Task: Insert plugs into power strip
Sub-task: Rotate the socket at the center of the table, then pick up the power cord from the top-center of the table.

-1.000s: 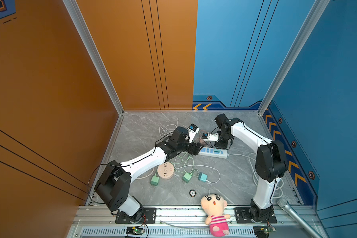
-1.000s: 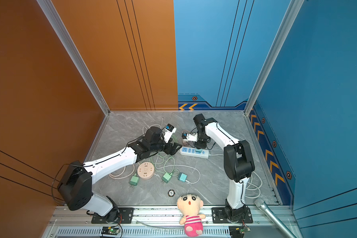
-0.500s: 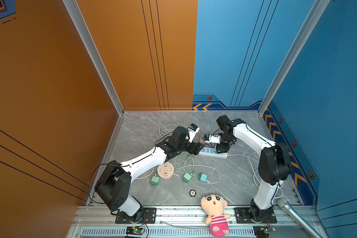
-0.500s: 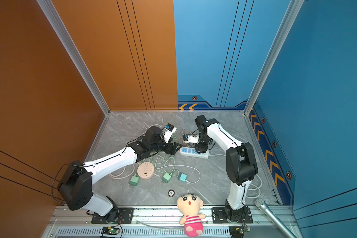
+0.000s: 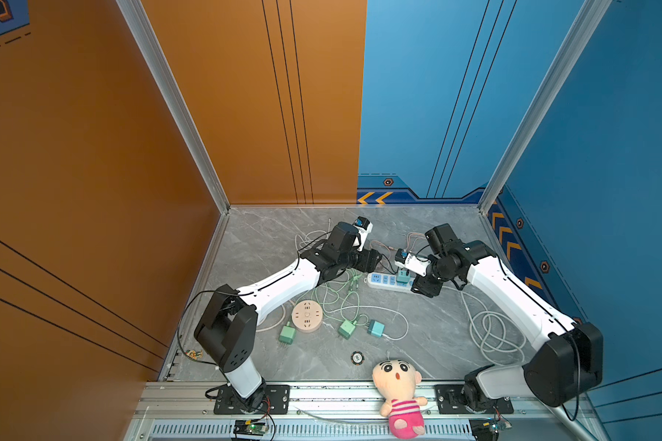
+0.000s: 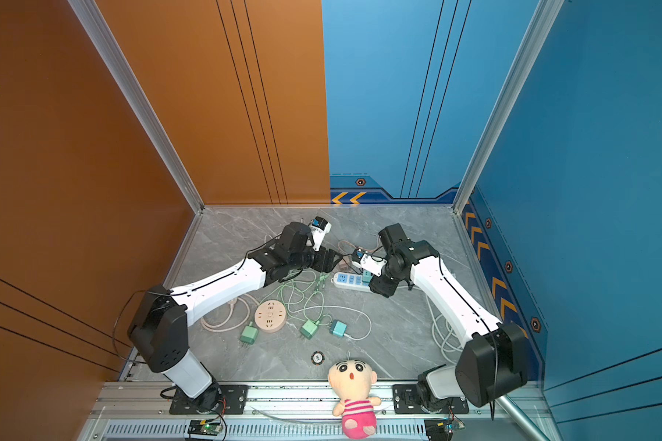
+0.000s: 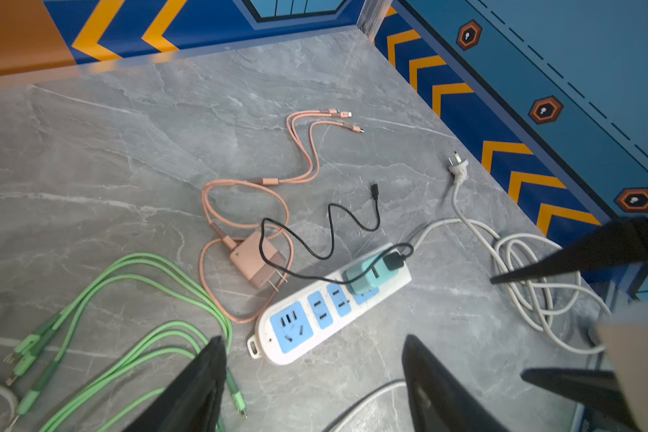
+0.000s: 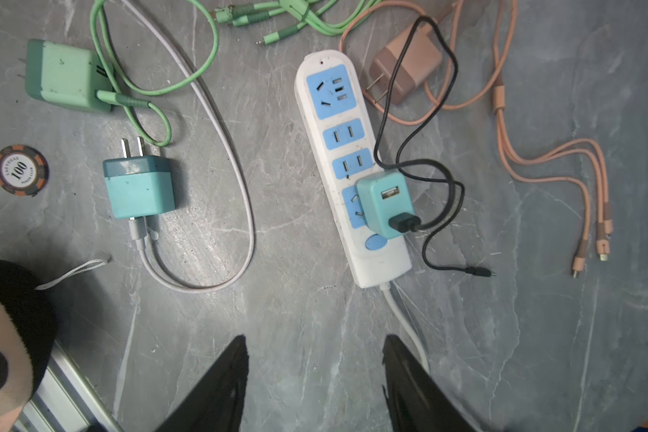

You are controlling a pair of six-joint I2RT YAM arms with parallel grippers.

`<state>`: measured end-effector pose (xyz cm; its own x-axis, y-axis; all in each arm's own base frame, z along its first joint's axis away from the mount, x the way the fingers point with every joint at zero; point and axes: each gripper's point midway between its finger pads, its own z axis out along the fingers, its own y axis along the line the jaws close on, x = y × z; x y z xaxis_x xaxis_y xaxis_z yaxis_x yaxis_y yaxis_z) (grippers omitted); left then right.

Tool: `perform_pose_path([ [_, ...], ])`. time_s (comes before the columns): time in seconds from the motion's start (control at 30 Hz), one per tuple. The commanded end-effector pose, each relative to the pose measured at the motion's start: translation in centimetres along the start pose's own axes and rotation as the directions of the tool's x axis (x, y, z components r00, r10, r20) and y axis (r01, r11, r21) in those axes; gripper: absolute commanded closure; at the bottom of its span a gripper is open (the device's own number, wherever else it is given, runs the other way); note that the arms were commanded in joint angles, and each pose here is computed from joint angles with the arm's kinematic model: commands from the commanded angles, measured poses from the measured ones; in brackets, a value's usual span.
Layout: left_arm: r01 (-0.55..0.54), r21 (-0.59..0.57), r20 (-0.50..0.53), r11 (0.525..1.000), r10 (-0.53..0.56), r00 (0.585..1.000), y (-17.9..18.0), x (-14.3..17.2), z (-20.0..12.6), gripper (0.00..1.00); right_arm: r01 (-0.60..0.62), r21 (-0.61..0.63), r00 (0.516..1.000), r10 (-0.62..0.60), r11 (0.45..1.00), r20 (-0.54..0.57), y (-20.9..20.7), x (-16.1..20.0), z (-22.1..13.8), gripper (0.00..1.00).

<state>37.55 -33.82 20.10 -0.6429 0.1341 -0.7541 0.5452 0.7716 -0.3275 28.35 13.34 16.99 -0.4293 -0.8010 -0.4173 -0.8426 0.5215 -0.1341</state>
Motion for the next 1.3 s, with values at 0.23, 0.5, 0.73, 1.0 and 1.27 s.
perform_pose_path([
  [0.23,0.245,-0.246,-0.233,0.938,-0.303,0.924,3.9,4.4,4.8,0.33,-0.348,0.182,0.858,0.234,0.920,0.458,-3.8,-2.3,-7.4,0.26],
  [0.5,0.254,-0.214,-0.297,0.943,-0.310,0.903,2.2,5.4,9.2,0.38,-0.665,0.269,0.678,0.413,0.696,0.609,-9.6,1.7,-9.1,0.28],
  [0.73,0.288,-0.163,-0.290,0.944,-0.324,0.900,0.5,4.2,11.4,0.53,-0.749,0.199,0.575,0.471,0.632,0.669,-11.9,2.0,-9.7,0.27],
  [1.0,0.335,-0.108,-0.316,0.936,-0.352,0.881,-0.3,4.0,12.7,0.73,-0.797,0.113,0.499,0.543,0.593,0.675,-13.6,1.3,-8.9,0.28],
  [1.27,0.294,0.084,-0.300,0.952,-0.257,0.919,-3.4,1.6,12.4,0.83,-0.811,-0.007,0.432,0.606,0.585,0.668,-14.6,-0.3,-7.6,0.29],
])
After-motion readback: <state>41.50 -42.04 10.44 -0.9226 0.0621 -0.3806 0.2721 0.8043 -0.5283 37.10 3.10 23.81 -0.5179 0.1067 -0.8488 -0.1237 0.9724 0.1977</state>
